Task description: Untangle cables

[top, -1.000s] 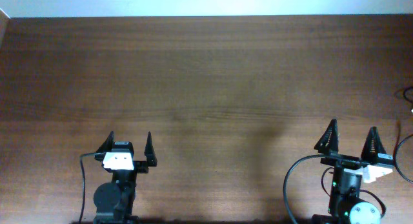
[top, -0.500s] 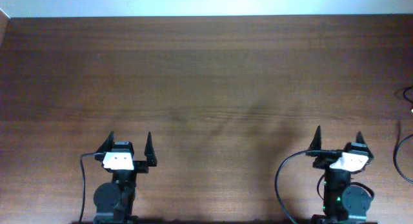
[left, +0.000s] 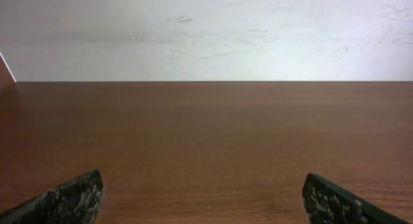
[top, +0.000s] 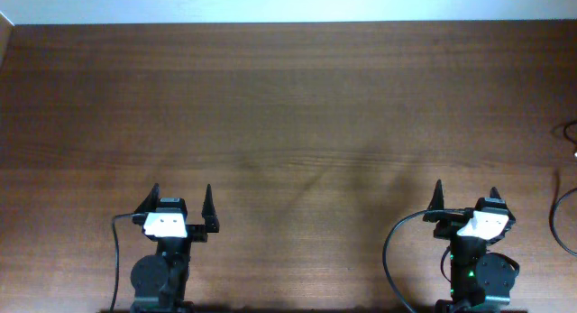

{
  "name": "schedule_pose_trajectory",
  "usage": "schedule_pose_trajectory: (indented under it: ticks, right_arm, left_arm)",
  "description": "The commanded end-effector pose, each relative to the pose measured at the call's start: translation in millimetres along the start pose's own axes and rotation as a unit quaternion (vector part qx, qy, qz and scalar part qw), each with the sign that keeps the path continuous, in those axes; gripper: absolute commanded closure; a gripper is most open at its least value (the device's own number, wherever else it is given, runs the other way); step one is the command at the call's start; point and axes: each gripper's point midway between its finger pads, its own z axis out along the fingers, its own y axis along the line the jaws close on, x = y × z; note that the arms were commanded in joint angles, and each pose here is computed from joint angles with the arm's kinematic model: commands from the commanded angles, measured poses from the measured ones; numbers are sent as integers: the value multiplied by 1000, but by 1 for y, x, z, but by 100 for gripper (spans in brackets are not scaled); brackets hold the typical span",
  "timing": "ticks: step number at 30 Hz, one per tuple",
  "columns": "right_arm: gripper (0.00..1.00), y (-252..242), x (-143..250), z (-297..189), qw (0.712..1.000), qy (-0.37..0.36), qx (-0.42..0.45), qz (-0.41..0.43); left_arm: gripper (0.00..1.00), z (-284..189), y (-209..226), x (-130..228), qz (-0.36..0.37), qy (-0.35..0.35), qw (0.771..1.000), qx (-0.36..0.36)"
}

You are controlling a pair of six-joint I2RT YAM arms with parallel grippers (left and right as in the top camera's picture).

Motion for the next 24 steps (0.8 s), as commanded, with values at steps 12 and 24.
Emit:
schedule_pose_trajectory:
  ticks: [12,24]
  right_arm:
    - [1,0,2,0,1000,2,1,-9]
    - [1,0,2,0,1000,2,1,-9]
  left_arm:
    - [1,0,-2,1,2,1,1000,6]
    - [1,0,-2,1,2,1,1000,6]
